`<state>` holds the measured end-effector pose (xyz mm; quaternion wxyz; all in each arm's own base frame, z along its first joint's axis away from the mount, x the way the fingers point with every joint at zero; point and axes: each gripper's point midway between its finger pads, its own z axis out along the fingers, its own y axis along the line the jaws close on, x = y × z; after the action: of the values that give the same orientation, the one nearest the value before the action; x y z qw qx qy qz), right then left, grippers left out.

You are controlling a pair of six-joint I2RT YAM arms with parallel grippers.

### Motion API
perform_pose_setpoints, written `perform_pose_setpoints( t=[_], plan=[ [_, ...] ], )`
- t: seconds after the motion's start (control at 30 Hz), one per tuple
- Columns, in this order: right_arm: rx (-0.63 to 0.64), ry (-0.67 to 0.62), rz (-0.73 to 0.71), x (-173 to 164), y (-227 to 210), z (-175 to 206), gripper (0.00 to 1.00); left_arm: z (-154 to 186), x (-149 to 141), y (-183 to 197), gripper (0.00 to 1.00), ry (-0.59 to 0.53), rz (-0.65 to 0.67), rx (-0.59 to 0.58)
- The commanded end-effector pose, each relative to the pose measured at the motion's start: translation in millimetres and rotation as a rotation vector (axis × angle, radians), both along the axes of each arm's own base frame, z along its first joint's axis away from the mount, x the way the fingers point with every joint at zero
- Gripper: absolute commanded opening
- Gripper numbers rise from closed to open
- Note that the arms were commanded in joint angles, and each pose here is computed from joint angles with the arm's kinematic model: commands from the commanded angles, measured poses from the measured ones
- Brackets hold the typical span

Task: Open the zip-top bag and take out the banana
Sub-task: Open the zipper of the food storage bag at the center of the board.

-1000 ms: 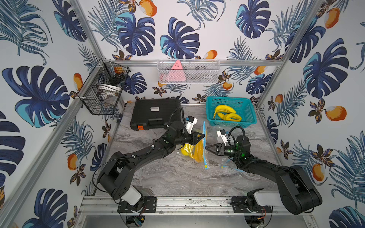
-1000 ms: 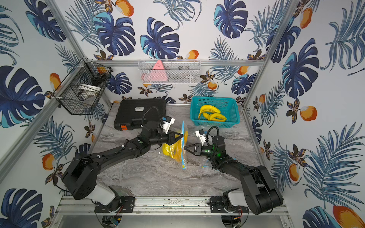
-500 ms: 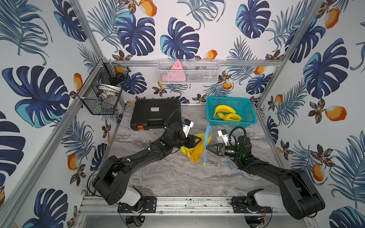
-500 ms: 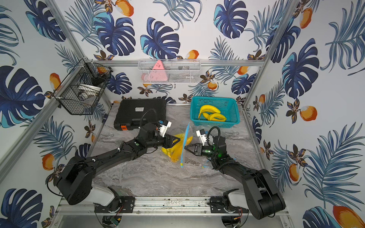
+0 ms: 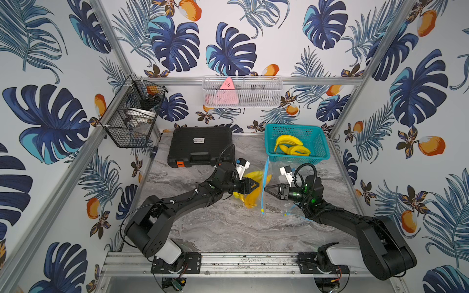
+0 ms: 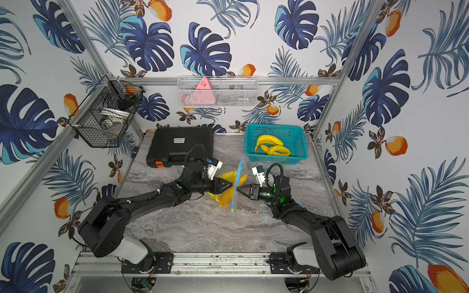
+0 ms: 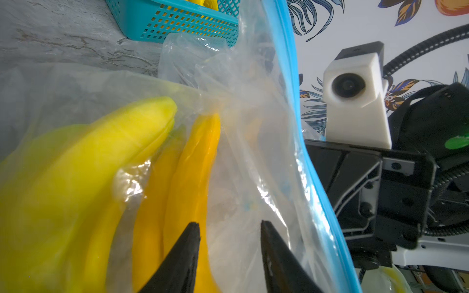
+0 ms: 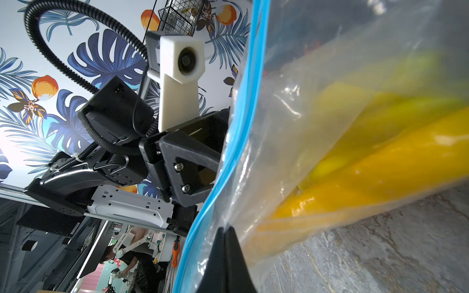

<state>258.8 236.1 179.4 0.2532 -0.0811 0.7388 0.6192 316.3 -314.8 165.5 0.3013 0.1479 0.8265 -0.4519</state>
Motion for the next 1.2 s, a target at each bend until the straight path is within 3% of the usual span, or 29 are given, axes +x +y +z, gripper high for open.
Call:
perform_pose_setpoints(
  t=[0.0,0.63,0.8,0.97,1.17],
  plan=[
    [0.017,-0.045,-0.001,2.3,1.8,9.2,0.03,15.4,1.5,-8.1,0.45,-0.025,-0.014,-0.063],
    [0.058,-0.058,-0.018,5.3,3.6,11.8,0.02,27.3,-16.9,-28.2,0.45,-0.005,-0.058,-0.172],
    [0.074,-0.057,-0.018,5.2,4.5,12.4,0.02,28.4,-16.6,-32.6,0.27,-0.007,-0.062,-0.179],
    [0.068,-0.061,-0.022,4.5,3.8,12.6,0.02,25.3,-16.4,-32.2,0.00,-0.002,-0.054,-0.174],
    [0.057,-0.068,-0.032,2.7,1.6,14.0,0.02,19.1,-15.9,-30.5,0.00,0.010,-0.046,-0.161]
  ],
)
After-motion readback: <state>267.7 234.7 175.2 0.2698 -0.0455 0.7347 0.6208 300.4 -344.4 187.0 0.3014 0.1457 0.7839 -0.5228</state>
